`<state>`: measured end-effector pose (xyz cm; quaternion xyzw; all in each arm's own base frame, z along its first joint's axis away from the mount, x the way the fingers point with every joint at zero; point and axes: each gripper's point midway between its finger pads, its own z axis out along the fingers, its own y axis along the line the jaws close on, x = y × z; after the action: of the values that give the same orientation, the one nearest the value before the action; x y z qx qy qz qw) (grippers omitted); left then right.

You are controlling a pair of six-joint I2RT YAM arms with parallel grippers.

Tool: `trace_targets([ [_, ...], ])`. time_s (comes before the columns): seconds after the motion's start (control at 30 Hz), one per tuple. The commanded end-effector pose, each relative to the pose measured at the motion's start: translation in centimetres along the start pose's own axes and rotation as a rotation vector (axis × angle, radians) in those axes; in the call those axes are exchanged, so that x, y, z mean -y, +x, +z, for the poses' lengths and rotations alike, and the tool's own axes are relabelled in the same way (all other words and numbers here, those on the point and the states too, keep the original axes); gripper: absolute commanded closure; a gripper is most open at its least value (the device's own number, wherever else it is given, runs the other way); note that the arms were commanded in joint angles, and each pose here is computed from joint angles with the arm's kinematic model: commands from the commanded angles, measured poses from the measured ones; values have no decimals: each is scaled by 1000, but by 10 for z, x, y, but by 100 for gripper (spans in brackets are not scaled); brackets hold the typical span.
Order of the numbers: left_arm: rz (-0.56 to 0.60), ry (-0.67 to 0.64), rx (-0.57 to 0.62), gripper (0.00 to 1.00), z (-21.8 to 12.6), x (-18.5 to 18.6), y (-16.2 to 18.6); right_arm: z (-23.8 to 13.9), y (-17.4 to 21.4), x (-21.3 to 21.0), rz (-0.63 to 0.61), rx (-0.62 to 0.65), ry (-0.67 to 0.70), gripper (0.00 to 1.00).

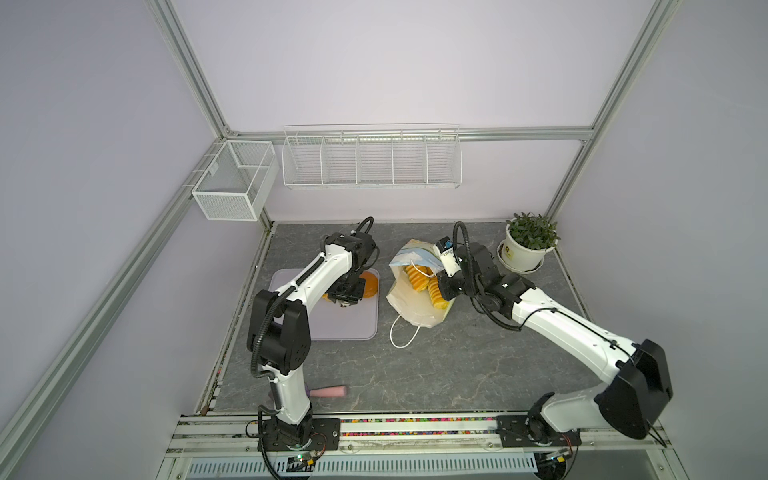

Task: Take the fake bread out of the paper bag
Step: 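Raise the open tongs and move them back to the bag opening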

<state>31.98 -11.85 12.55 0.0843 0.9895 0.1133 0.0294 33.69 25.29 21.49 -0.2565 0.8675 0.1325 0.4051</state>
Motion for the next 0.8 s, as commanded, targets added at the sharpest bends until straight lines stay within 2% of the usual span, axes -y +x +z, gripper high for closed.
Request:
trace_targets([
  [0.0,20,-12,0,55,-5,-5,-3,-2,10,-2,-6,-30,-15,93],
  [0.33,7,35,42,56,-21,-9,5,-2,6,-2,0,-25,-19,93],
  [0.77,-22,85,101,59,-45,-18,34,4,5,-5,14,-40,-30,93],
])
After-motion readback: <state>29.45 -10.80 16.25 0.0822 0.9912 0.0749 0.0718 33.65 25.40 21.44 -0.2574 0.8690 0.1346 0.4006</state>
